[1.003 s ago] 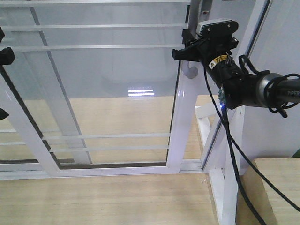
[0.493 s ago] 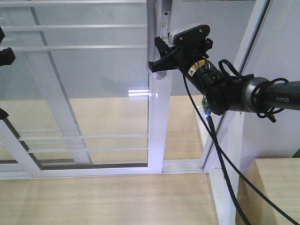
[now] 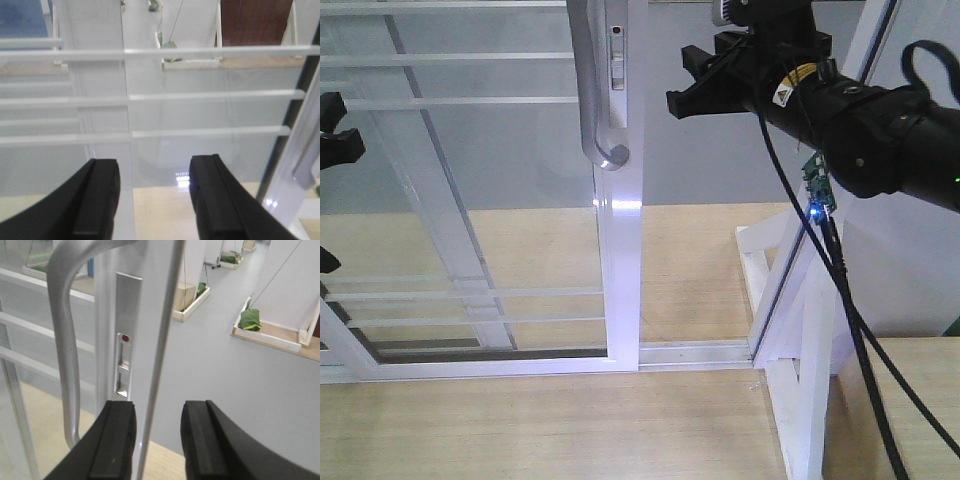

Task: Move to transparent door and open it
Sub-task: 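Slide the door with the right gripper away from the door frame, then bring the left gripper to the grey handle and grasp it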

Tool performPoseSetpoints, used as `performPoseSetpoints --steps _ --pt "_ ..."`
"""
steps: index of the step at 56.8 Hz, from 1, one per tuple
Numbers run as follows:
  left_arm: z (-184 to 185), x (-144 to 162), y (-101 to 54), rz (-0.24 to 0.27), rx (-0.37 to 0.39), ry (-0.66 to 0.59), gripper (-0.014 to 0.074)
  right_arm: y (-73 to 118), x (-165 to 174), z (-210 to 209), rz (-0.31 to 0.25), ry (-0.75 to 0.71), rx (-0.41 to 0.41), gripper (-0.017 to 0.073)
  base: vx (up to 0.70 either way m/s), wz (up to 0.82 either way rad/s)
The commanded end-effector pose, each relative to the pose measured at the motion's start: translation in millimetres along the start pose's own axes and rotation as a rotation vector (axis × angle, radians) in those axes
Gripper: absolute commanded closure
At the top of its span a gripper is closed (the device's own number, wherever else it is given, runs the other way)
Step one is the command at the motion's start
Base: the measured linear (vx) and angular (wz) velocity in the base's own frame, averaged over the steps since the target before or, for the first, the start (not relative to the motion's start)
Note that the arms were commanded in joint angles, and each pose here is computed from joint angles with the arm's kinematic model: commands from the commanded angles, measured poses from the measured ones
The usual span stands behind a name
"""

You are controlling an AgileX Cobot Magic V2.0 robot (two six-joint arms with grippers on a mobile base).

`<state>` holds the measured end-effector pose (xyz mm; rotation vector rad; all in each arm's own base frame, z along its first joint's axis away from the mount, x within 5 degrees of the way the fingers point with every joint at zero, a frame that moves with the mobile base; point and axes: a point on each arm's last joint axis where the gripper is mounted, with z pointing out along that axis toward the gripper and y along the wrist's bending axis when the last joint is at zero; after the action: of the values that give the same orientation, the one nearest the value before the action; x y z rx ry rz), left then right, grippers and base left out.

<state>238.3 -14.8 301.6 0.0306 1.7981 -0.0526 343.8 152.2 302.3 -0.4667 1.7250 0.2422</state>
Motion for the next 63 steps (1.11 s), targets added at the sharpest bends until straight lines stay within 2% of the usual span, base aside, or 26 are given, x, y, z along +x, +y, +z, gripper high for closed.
performPoseSetpoints --steps 1,17,32,40,48,58,63 --pt "-3.5 -19.1 -8.4 0.012 0.033 -0.093 0.0143 -5.3 -37.5 -22.4 -0.01 -0.129 0.018 0.0244 0.0 0.0" --pt "19.5 -6.7 -50.0 0.042 0.18 -0.126 0.0143 -6.3 -49.3 -34.9 -0.043 -0.161 0.025 0.0244 0.0 0.0" --pt "66.1 13.5 -88.1 0.044 0.26 -0.279 0.0143 -6.3 -49.6 -35.2 -0.044 -0.162 0.025 0.0244 0.0 0.0" --pt "98.2 23.2 -111.4 0.09 0.315 -0.253 0.0143 -6.3 -49.7 -35.2 -0.046 -0.162 0.025 0.0245 0.0 0.0" --pt "124.6 22.7 -122.3 0.071 0.31 -0.265 0.0143 -6.3 -49.7 -35.2 -0.076 -0.161 0.027 0.0245 0.0 0.0" --pt "143.5 19.9 -121.6 -0.009 0.242 -0.269 0.0143 -6.3 -49.8 -35.2 -0.134 -0.162 0.032 0.0245 0.0 0.0" --pt "148.1 19.1 -121.5 0.014 0.22 -0.283 0.0143 -6.3 -49.9 -35.2 -0.135 -0.163 0.032 0.0245 0.0 0.0"
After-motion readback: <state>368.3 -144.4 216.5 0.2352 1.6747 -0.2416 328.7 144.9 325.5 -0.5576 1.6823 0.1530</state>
